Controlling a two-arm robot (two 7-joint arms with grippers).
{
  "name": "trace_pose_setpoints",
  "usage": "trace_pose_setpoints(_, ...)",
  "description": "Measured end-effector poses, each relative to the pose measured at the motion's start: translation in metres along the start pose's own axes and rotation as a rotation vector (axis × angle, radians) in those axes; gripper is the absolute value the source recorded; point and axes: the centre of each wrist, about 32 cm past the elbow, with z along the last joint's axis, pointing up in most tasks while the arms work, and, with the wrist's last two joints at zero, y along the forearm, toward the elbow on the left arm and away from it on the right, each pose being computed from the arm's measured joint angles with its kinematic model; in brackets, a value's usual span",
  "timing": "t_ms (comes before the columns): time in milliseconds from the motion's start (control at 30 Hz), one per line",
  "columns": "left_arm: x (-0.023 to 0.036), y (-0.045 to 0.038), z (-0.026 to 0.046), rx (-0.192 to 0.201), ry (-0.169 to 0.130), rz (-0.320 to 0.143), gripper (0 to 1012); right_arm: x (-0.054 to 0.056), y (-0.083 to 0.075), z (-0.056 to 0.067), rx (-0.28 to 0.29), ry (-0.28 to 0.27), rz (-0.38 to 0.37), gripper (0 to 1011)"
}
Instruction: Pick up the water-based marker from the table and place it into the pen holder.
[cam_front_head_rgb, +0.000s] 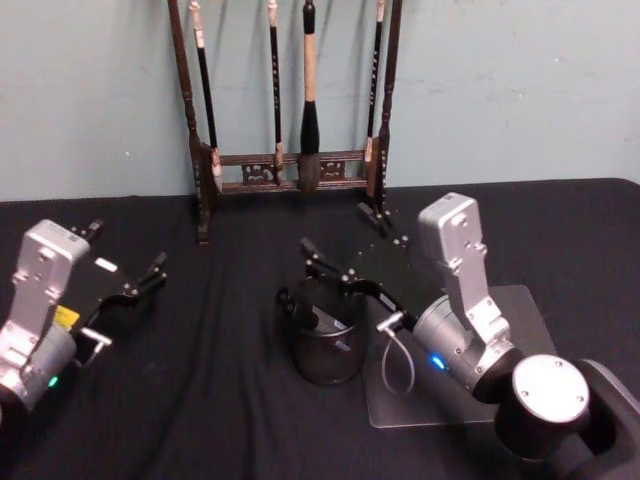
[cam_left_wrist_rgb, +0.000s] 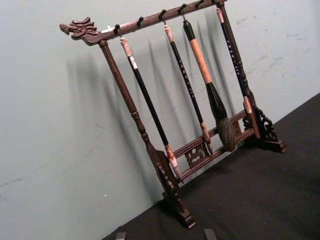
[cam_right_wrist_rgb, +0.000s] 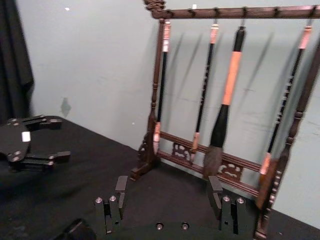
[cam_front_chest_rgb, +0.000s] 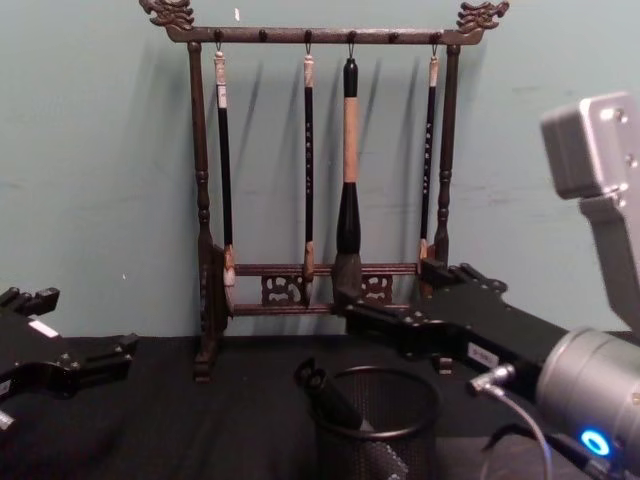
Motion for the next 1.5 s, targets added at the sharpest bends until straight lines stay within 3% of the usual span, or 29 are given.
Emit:
trace_pose_setpoints(967,0.0,0.0,0.0,0.0,0.0,0.0,1009,0.021,-0.033,-0.017,-0.033,0.028,-0.187,1003)
trace_pose_setpoints(1500,0.0,0.0,0.0,0.0,0.0,0.0,1009,0.023,-0.039,-0.033,-0.073,0.027,-0.222,1002)
